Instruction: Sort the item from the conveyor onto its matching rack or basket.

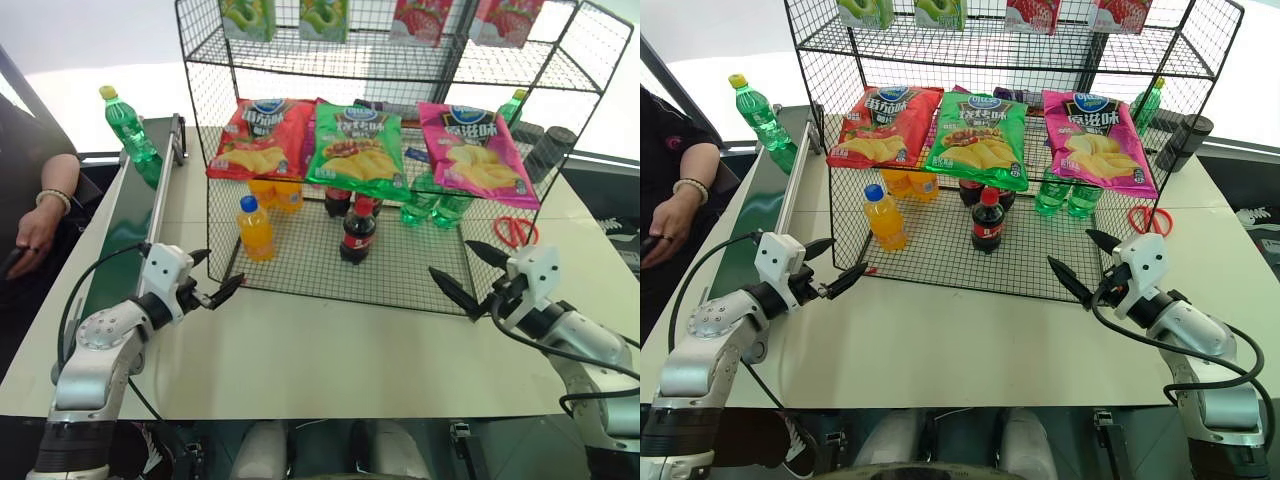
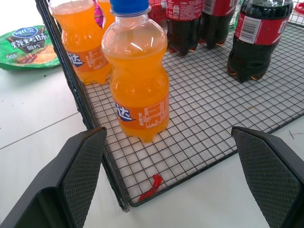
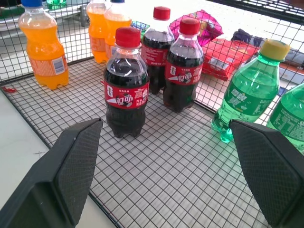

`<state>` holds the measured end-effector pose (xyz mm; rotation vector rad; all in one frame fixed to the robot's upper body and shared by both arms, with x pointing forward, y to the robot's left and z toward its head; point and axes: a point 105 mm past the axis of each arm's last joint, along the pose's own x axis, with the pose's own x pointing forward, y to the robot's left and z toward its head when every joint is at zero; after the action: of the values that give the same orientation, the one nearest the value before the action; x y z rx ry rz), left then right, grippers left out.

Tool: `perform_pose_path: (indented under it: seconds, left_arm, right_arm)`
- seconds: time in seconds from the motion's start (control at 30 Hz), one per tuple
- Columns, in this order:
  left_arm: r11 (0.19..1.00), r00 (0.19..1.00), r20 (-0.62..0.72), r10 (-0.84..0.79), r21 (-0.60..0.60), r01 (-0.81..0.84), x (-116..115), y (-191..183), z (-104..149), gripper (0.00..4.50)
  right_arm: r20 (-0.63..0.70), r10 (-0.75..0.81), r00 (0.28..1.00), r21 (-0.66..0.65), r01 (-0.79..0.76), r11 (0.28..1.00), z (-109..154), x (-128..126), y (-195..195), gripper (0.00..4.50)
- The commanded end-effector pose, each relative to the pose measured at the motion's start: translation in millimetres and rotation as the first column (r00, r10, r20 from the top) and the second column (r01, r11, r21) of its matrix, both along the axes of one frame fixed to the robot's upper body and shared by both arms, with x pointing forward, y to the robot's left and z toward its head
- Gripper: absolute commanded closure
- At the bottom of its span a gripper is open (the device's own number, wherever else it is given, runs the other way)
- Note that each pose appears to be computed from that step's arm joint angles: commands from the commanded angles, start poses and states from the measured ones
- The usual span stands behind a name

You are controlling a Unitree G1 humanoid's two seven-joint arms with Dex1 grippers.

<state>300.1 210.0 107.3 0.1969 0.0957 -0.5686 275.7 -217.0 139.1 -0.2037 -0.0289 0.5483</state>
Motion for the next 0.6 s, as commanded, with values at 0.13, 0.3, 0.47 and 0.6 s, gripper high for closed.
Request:
perform_pose_path:
  seconds: [0.13,0.3,0.47,0.6]
  left_arm:
    - [1.0,0.999,0.04,0.012,0.009,-0.012,-4.9,4.7,11.4,0.0]
    - [0.999,0.998,0.038,0.041,0.001,-0.041,-9.3,11.6,14.0,0.0]
    - [0.993,0.993,0.042,0.114,-0.044,-0.112,-14.6,27.3,20.3,0.0]
    - [0.956,0.962,0.079,0.261,-0.157,-0.246,-14.0,55.6,35.5,0.0]
  right_arm:
    - [0.031,0.022,0.999,0.003,-0.022,1.0,3.6,-0.4,3.2,0.06]
    - [0.025,0.035,0.999,0.006,-0.036,0.999,1.6,0.2,4.7,0.06]
    - [0.028,0.049,0.998,0.008,-0.049,0.999,1.7,1.1,8.1,0.06]
    - [0.03,0.055,0.998,0.009,-0.055,0.998,3.1,0.0,10.1,0.06]
